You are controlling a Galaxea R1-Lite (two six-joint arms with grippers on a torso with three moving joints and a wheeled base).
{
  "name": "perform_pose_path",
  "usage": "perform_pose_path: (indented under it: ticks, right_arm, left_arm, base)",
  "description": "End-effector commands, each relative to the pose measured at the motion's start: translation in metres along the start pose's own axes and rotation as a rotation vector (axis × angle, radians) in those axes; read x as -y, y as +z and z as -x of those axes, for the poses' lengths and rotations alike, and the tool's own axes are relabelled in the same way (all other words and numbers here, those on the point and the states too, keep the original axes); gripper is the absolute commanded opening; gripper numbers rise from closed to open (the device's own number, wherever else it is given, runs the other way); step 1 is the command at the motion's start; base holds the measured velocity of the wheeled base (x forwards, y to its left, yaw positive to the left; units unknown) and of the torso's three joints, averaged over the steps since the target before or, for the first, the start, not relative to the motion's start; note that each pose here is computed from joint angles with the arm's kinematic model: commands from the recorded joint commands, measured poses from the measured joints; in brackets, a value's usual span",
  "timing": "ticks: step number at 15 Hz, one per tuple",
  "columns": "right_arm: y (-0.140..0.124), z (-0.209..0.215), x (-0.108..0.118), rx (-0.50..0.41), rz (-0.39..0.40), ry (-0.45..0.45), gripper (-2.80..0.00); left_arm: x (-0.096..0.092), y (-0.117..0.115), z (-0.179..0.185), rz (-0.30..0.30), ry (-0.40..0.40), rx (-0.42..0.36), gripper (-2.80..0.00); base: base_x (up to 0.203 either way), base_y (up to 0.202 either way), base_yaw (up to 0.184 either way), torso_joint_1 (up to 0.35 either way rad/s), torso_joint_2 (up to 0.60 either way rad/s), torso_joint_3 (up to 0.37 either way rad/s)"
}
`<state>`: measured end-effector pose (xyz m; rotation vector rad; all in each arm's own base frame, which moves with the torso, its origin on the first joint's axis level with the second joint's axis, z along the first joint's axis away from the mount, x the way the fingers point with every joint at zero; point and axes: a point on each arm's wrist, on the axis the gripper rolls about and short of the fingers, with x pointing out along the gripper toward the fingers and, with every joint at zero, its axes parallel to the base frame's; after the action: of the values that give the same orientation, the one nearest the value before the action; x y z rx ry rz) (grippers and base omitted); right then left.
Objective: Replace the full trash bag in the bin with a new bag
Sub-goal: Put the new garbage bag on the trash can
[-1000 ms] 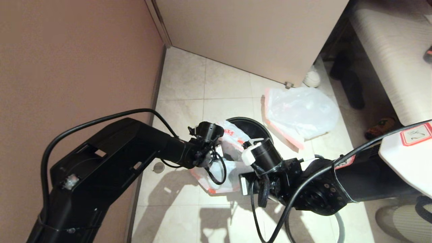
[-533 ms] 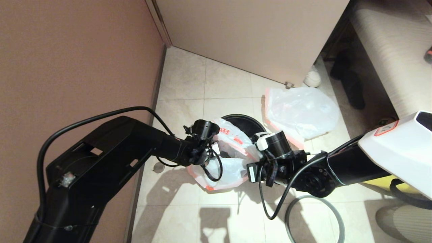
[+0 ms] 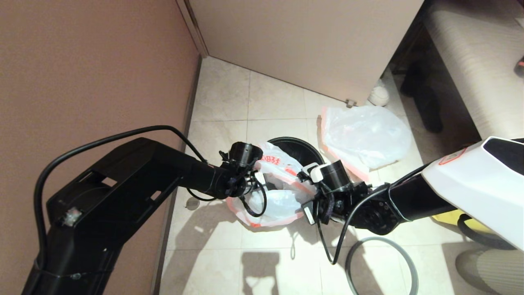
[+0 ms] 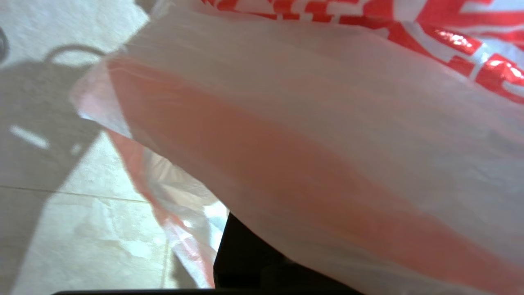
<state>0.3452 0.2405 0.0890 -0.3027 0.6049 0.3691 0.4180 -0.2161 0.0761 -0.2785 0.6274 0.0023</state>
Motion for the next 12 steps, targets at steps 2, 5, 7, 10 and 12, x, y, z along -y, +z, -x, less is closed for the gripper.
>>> perform_pose_path:
  ticks: [2,5,7,10,12]
  right_arm:
    - [0.004,-0.008,0.004,0.005,0.141,-0.023,-2.80]
    - [0.006,-0.003,0.012,-0.017,0.218,-0.050,-2.80]
    - [0.004,-0.001,0.012,-0.028,0.219,-0.059,-2.80]
    - [-0.003,-0.006,0.013,-0.055,0.216,-0.091,-2.80]
    - [-0.013,-0.021,0.017,-0.086,0.212,-0.099,-2.80]
  left_arm:
    - [-0.004,0.004,0.002,0.017,-0.021,-0.005,-2.80]
    - [-0.010,0.007,-0.001,0.038,-0.034,0.010,-2.80]
    - [-0.012,0.008,-0.002,0.040,-0.031,0.010,-2.80]
    - [-0.012,0.007,-0.003,0.040,-0.030,0.009,-2.80]
    - [-0.012,0.007,-0.003,0.039,-0.029,0.008,-2.80]
  base:
    - [0.000,0.000,0.000,0.000,0.00,0.000]
    - [0.000,0.000,0.000,0.000,0.00,0.000]
    - [0.000,0.000,0.000,0.000,0.00,0.000]
    - [0.000,0.000,0.000,0.000,0.00,0.000]
    - [0.000,0.000,0.000,0.000,0.00,0.000]
